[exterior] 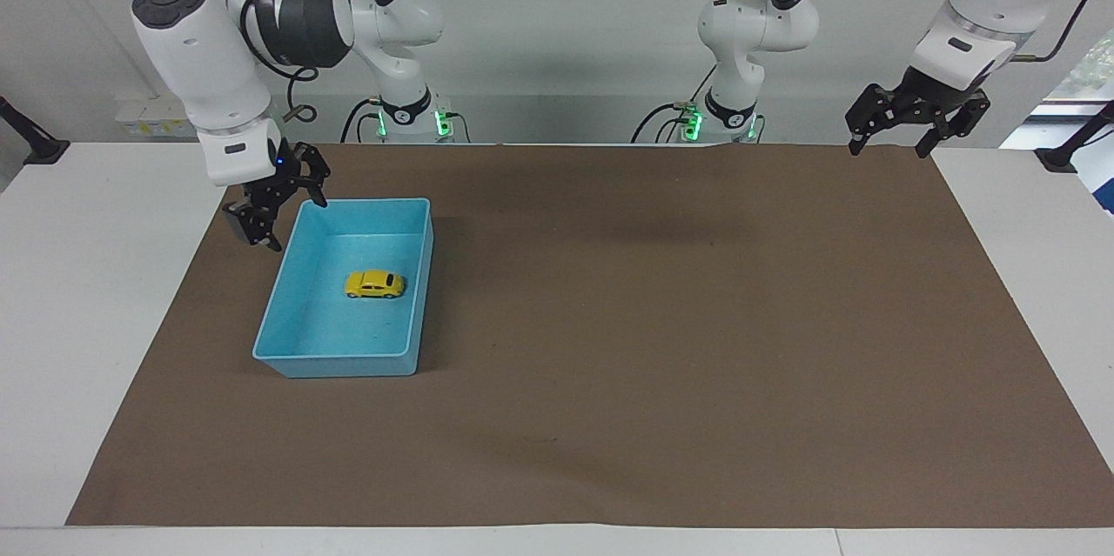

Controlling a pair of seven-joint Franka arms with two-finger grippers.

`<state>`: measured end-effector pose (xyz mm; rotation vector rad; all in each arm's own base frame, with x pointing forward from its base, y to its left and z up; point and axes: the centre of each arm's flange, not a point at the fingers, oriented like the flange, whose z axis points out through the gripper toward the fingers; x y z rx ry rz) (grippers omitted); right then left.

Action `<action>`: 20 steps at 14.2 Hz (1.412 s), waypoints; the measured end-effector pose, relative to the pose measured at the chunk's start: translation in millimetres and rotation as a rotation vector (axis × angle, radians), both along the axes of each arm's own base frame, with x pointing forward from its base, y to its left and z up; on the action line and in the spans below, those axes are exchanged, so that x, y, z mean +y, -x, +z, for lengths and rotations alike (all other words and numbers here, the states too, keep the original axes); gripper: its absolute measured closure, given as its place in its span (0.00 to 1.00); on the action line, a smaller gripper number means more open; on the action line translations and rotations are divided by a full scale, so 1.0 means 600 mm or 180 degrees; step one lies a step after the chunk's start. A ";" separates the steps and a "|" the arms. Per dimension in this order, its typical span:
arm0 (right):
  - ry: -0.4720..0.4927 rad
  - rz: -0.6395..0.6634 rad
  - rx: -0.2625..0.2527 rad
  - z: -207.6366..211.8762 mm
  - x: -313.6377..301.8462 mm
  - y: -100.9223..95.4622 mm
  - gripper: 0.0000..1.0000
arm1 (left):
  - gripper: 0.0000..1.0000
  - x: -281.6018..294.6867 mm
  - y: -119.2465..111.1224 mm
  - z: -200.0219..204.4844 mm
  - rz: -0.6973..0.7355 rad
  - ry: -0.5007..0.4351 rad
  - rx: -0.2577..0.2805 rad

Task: Wind up and store yellow beetle car

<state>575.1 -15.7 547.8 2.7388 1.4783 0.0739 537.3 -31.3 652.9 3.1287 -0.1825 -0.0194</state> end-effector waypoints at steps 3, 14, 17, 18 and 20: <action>-0.0029 -0.0472 -0.0045 0.019 0.001 0.008 0.00 | 0.00 0.000 0.000 0.000 0.0000 0.0000 0.0000; -0.0187 -0.2341 0.0047 0.084 0.009 0.029 0.00 | 0.00 0.000 0.000 0.000 0.0000 0.0000 0.0000; -0.0212 -0.2752 0.0060 0.122 0.020 0.036 0.00 | 0.00 0.000 0.000 0.000 0.0000 0.0000 0.0000; -0.0222 -0.2810 0.0052 0.137 0.020 0.039 0.00 | 0.00 0.000 0.000 0.000 0.0000 0.0000 0.0000; -0.0226 -0.2860 0.0050 0.150 0.017 0.043 0.00 | 0.00 0.000 0.000 0.000 0.0000 0.0000 0.0000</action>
